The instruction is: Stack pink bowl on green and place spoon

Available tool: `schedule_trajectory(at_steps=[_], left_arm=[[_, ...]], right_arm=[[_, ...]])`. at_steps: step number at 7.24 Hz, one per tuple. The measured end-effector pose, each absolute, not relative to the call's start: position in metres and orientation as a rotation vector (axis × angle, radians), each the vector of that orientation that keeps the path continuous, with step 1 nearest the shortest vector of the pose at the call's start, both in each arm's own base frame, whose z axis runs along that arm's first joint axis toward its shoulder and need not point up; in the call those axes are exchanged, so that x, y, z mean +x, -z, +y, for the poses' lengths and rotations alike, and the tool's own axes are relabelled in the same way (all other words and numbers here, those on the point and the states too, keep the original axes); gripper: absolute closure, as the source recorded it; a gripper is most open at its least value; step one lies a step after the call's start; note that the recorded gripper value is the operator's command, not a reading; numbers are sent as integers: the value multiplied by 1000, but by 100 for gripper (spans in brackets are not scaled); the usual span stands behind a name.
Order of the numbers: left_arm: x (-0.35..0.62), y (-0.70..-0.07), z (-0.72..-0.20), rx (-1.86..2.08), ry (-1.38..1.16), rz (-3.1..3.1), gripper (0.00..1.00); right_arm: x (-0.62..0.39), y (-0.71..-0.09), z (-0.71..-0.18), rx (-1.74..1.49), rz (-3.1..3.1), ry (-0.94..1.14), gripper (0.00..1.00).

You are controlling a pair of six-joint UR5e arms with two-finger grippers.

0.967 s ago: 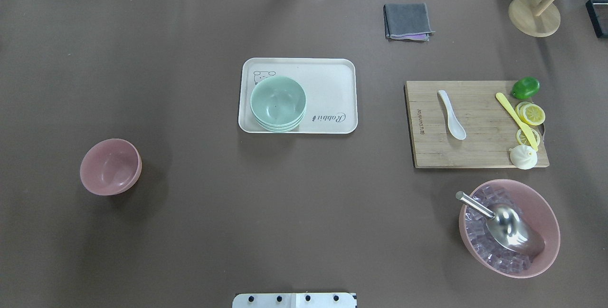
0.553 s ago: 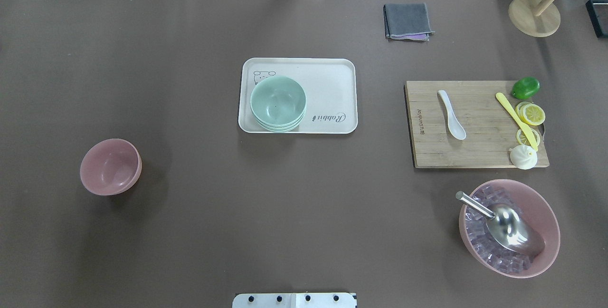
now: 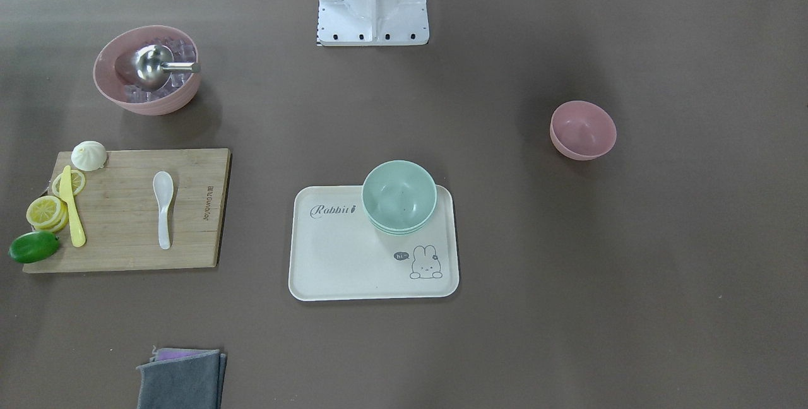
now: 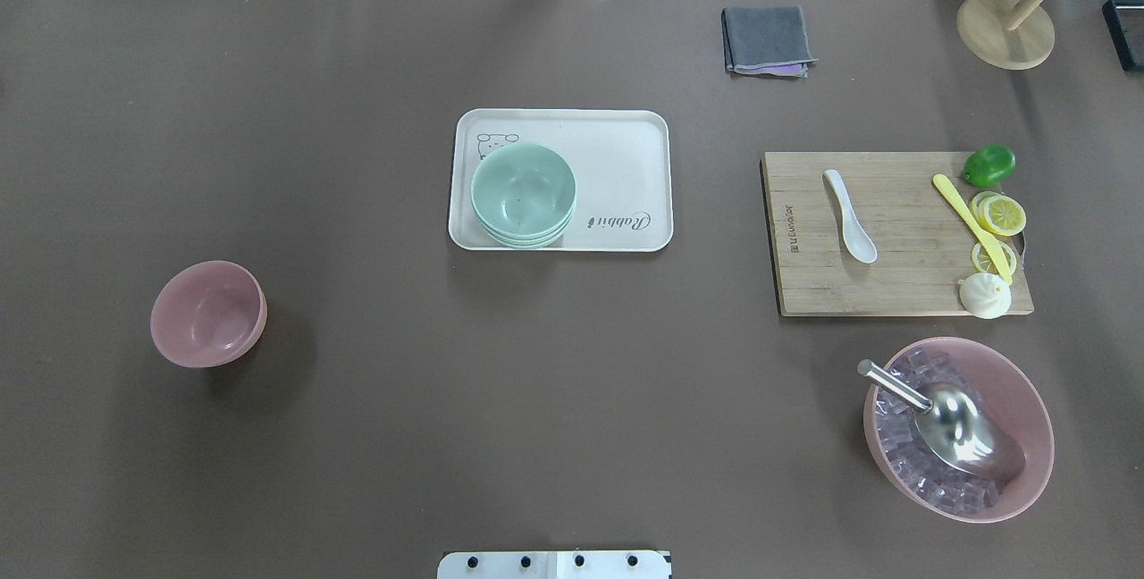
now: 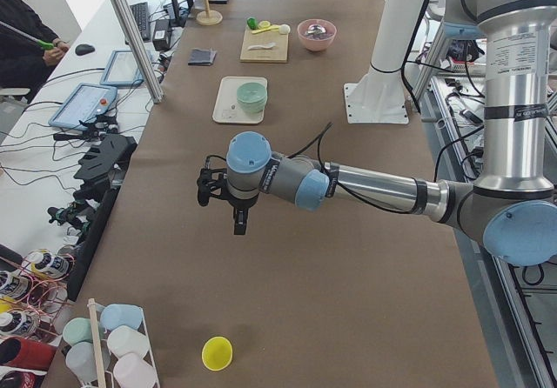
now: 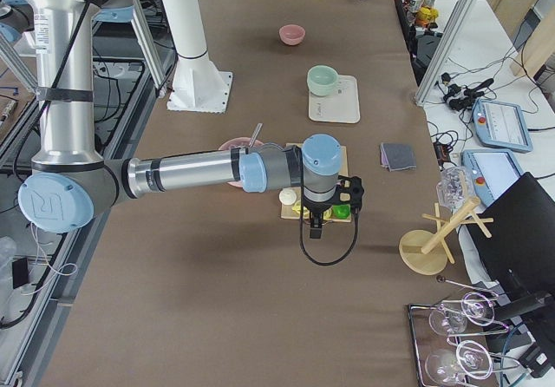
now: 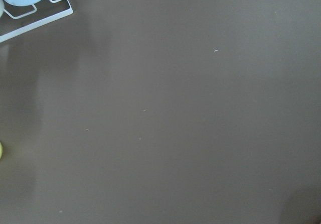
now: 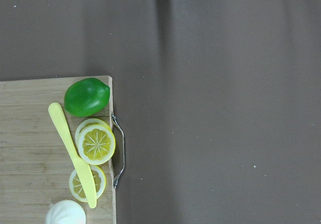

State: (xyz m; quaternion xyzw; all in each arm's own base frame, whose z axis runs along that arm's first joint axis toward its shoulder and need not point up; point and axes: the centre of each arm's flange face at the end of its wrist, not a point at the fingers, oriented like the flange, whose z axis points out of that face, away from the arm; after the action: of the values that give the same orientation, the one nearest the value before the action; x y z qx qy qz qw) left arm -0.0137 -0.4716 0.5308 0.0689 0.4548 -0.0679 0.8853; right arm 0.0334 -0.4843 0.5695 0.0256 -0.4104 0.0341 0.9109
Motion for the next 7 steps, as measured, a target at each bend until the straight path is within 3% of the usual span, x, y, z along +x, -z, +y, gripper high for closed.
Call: schedule_trajectory(at_steps=[3, 7], left_arm=[[108, -485, -453, 45, 156, 980, 2], [229, -502, -403, 28, 135, 948, 3]], right_arm=[[28, -565, -488, 52, -840, -81, 0], [19, -563, -489, 45, -844, -69, 0]])
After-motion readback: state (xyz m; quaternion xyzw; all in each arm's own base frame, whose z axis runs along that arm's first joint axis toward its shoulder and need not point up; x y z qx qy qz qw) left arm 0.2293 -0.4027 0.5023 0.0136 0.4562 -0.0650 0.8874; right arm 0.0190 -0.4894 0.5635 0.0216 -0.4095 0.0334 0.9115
